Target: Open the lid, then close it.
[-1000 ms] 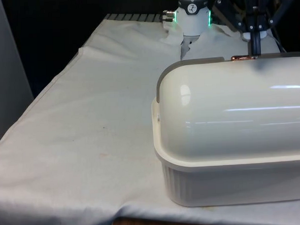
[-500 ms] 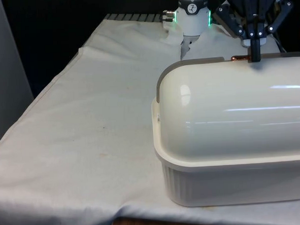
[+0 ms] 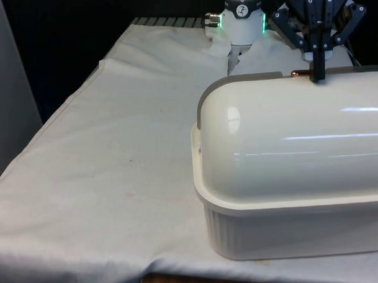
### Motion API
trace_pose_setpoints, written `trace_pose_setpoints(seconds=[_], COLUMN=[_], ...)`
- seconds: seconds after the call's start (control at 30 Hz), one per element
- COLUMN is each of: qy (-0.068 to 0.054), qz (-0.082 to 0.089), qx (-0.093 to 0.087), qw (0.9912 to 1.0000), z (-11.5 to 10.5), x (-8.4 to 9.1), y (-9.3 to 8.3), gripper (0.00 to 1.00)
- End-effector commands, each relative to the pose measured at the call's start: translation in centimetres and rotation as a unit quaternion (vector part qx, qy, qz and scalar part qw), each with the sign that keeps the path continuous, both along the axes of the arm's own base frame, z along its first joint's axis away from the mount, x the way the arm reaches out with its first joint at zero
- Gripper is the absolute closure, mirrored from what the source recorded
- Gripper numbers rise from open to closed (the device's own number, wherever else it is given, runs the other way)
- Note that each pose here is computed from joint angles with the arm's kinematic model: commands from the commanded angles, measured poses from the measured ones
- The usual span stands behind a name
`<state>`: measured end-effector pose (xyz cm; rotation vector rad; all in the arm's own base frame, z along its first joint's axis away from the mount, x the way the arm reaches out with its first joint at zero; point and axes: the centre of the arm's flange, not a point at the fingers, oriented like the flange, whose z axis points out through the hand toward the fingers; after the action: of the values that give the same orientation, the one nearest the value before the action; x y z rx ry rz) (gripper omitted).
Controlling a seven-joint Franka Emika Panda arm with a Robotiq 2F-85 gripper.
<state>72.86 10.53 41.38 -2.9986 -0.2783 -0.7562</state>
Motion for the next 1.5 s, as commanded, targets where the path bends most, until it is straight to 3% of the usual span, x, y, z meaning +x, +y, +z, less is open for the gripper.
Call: trace_pose_setpoints(seconds=[0.0,0.23,0.27,0.47,0.53,0.6,0.8,0.83,0.87,0.97,1.47], qy=[0.006,0.02,0.016,0.032,0.03,0.038,0.047,0.042,0.049,0.054,0.049], qz=[-0.001,0.002,0.004,0.004,0.006,0.006,0.008,0.009,0.008,0.009,0.01], qx=[-0.005,-0.011,-0.007,-0.015,-0.011,-0.017,-0.021,-0.017,-0.022,-0.024,-0.021], qw=[0.99997,0.99974,0.99983,0.99935,0.99947,0.9991,0.99863,0.99894,0.99854,0.99821,0.99852], z=[0.0,-0.1,-0.1,-0.3,-0.1,-0.2,-0.3,0.1,-0.3,-0.3,0.5], x=[-0.2,-0.5,-0.3,-0.9,-0.6,-1.1,-1.6,-1.3,-1.7,-2.0,-1.7], y=[0.0,-0.1,0.0,0.0,0.0,0.0,0.0,-0.1,0.0,-0.1,-0.1], gripper=[1.0,1.0,1.0,1.0,1.0,1.0,1.0,1.0,1.0,1.0,1.0])
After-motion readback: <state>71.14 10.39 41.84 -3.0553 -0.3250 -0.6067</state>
